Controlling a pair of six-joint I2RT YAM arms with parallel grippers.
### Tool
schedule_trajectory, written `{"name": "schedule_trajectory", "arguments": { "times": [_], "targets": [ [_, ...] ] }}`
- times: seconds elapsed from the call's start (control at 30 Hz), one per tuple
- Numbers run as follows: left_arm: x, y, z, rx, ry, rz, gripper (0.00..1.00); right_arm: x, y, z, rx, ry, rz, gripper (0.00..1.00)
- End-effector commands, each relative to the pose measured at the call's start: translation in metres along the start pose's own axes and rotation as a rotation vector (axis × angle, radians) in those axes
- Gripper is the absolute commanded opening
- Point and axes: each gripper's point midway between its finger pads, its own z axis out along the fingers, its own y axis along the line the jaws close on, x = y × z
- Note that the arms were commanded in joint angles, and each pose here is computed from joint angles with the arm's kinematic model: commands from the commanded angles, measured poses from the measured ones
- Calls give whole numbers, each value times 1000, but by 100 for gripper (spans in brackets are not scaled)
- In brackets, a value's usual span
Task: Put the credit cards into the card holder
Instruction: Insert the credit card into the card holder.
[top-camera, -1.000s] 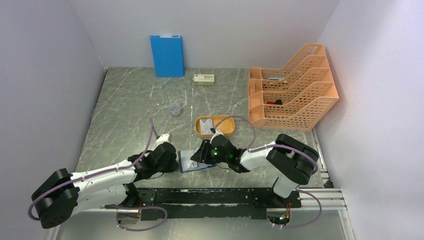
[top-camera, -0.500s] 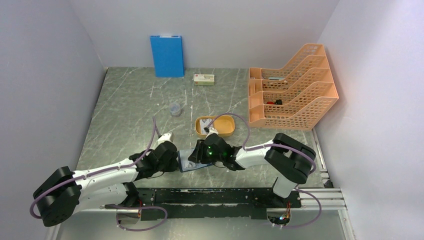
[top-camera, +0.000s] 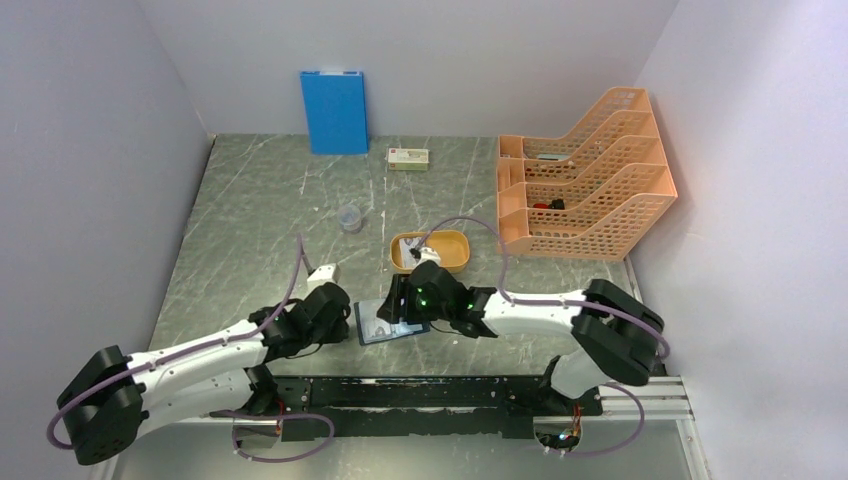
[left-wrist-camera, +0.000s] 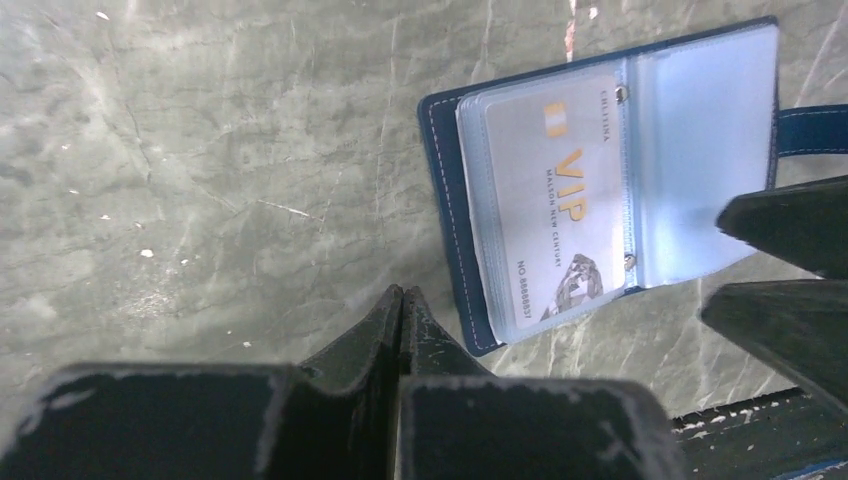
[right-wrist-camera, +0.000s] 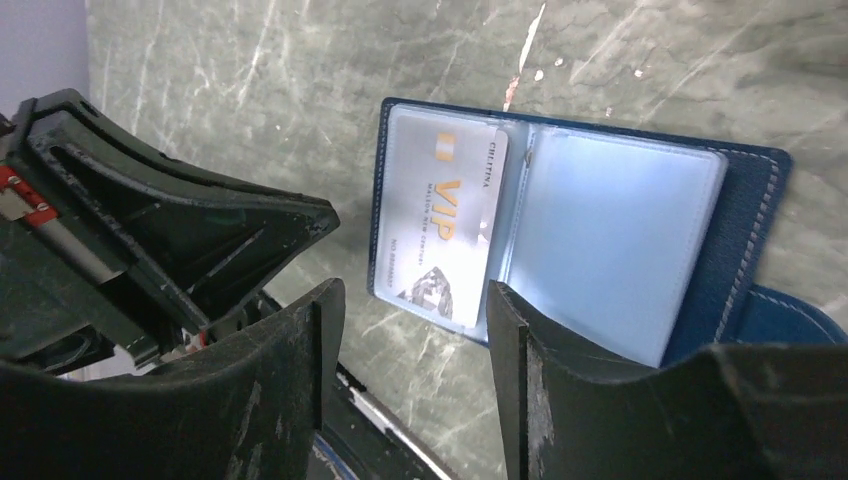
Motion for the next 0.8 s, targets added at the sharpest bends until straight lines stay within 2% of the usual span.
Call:
{"name": "schedule_trajectory", "arguments": {
  "times": [0.0, 0.07, 0.13, 0.2, 0.3, 0.53, 0.77],
  "targets": [
    [-21, -3, -15, -8, -60, -16, 8, -23, -2, -26, 70, -75, -47, 58],
    [-28, -5, -23, 5, -80, -15, 14, -30, -14, -40, 126, -112, -65, 58],
    [-35, -8, -33, 28, -105, -15, 25, -34, -31, -55, 176, -155, -72, 62],
    [-40, -12, -42, 54, -122, -23, 37, -38, -44, -69, 180, -202, -58, 70],
    [-44, -22, -49, 122, -135, -41, 50, -30, -59, -78, 145, -216, -22, 75],
    [-57, -44, -64, 201, -144, 4, 59, -6, -78, -71, 74, -199, 97, 79],
    [-61, -47, -70, 213, -154, 9, 63, 5, -78, -56, 38, -169, 160, 80]
  ]
}}
